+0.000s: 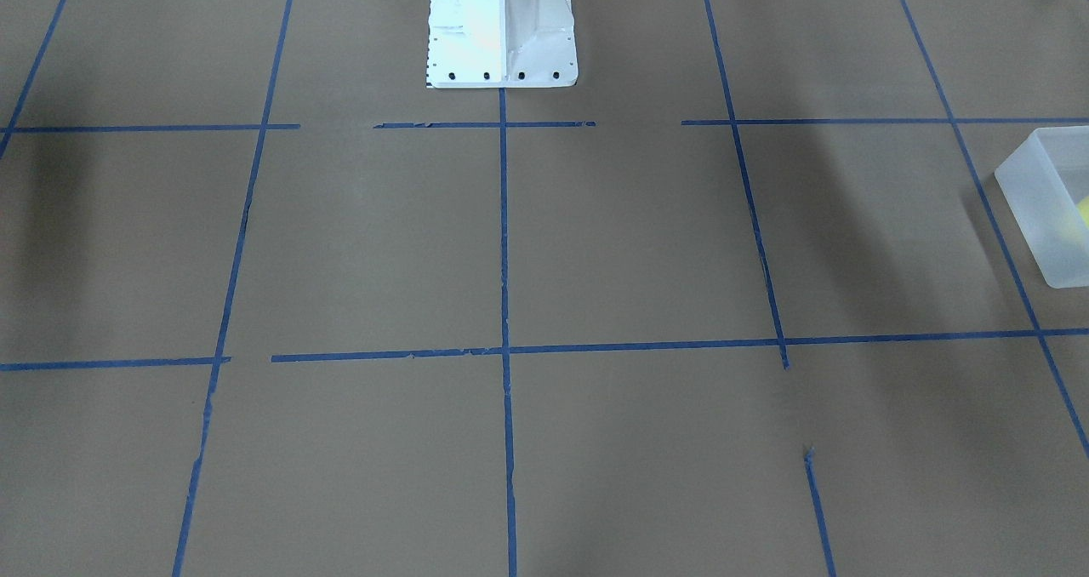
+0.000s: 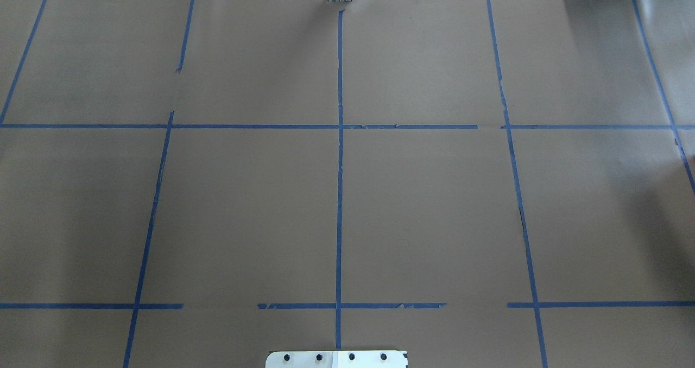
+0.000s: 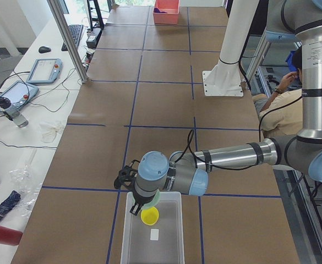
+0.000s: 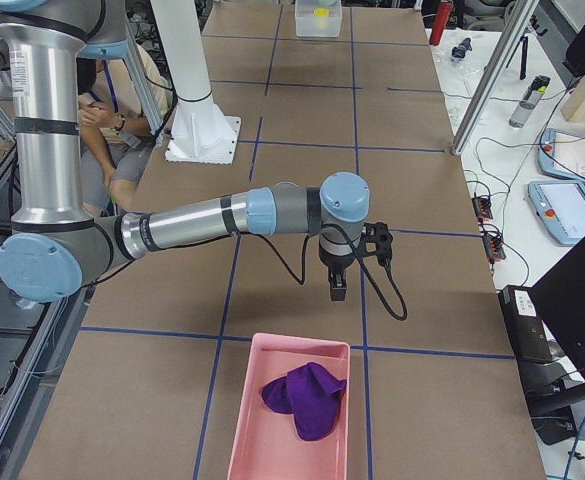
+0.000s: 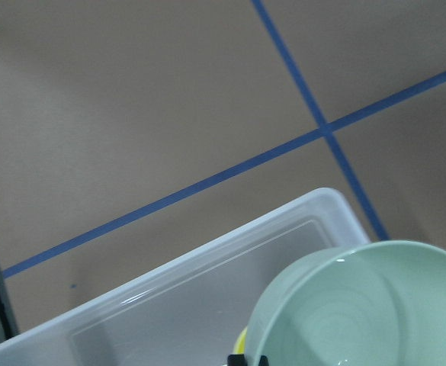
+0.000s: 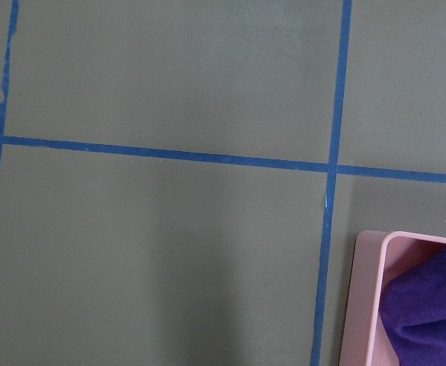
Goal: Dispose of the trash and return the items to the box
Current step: 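Lift the green bowl and carry it off the table to the clear box, then lower the green bowl into the clear box beside the cup and release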
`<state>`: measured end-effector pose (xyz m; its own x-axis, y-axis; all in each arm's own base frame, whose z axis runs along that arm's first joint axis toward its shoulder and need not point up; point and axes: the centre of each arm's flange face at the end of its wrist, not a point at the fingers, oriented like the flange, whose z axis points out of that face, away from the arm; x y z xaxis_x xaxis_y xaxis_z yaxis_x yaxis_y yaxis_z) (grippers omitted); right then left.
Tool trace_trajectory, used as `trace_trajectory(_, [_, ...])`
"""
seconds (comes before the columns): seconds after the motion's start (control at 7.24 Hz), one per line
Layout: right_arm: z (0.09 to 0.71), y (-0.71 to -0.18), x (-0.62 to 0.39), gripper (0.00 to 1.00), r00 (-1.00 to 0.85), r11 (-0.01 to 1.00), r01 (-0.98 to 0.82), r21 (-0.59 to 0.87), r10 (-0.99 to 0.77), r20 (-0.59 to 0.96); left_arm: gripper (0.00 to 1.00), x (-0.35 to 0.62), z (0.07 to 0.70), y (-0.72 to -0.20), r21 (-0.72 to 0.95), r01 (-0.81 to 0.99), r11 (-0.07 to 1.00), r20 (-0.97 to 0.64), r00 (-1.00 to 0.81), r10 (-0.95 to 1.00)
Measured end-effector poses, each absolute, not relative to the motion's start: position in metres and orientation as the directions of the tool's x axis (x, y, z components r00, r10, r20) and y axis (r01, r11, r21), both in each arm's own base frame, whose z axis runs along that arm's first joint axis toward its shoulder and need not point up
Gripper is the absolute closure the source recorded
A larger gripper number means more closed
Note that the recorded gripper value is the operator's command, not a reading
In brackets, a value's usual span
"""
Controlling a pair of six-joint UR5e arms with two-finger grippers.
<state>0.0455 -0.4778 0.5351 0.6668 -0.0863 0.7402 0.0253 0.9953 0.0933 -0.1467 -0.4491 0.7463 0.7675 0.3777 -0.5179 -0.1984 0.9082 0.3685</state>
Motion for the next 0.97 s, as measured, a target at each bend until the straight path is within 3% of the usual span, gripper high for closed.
trace_trajectory(0.41, [0.534,-0.478,0.037,0.0,0.666,0.995,0.038,0.09,-0.092,0.74,1.0,-0.161,0.819,-0.434,0.259,-0.187,0.947,-0.592,0.744,0.309])
trace_trajectory(0.97, [0.534,-0.477,0.035,0.0,0.661,0.995,0.041,0.089,-0.094,0.744,1.0,-0.177,0.855,-0.414,0.196,-0.128,0.972,-0.646,0.729,0.226])
